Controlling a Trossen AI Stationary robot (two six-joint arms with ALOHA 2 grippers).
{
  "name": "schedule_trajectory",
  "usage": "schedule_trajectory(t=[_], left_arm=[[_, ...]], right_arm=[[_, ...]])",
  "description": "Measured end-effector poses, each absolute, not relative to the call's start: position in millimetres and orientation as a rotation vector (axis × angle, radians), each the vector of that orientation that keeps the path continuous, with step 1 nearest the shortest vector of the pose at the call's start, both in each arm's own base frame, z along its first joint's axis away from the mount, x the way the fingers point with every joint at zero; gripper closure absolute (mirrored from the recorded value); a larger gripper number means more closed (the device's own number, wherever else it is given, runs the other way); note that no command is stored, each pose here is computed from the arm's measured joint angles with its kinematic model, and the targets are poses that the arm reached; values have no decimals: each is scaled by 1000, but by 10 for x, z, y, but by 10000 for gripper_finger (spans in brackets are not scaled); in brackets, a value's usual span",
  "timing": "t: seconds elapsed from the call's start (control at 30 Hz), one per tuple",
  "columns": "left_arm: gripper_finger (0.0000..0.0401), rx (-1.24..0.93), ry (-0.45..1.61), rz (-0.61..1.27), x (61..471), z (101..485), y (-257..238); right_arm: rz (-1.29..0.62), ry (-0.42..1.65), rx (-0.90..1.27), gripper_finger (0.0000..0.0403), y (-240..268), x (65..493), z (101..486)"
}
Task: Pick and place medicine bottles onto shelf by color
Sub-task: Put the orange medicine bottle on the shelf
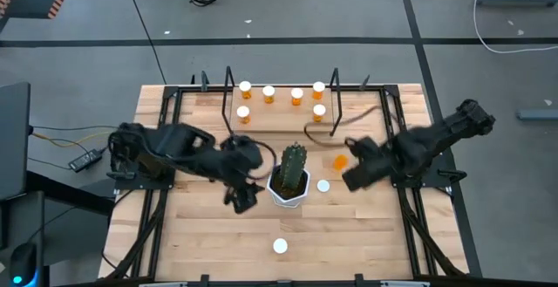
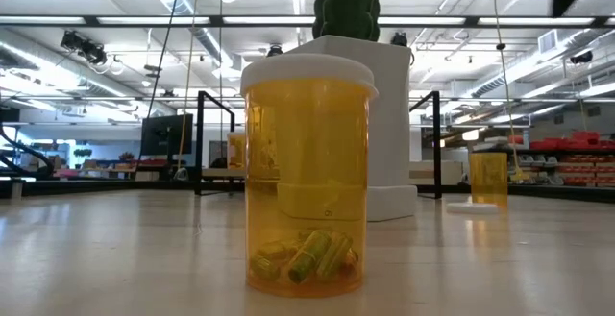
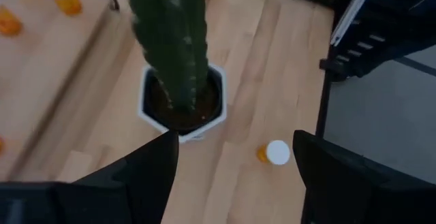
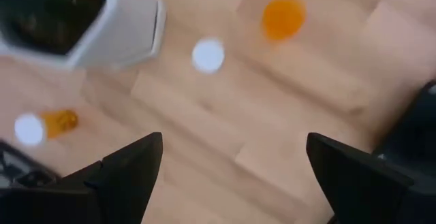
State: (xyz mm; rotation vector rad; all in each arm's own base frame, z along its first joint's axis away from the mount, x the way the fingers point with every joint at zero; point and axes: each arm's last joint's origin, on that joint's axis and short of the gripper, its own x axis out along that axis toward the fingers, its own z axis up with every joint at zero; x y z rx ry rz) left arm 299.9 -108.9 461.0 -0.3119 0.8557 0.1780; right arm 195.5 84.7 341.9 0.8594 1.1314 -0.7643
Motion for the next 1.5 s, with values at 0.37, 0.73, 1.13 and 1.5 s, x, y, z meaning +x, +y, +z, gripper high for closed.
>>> schedule_trajectory(t=[0.37, 0.73, 1.13, 1.5], left_arm=[[108, -478, 1023, 345, 3508, 3885, -1659], [108, -546, 1071, 428, 3598, 3577, -1958], [108, -547, 1094, 375, 3515, 3578, -2121], [99, -575, 1060, 378, 3521, 3589, -2158]], right_arm=[[-792, 1176, 943, 31, 1456, 1612, 3070], [-779, 1188, 963, 31, 1664, 1397, 3034], [-732, 1235, 1015, 31, 1985, 1576, 2820], [-668, 1223, 1216, 31, 2193, 1727, 2764]])
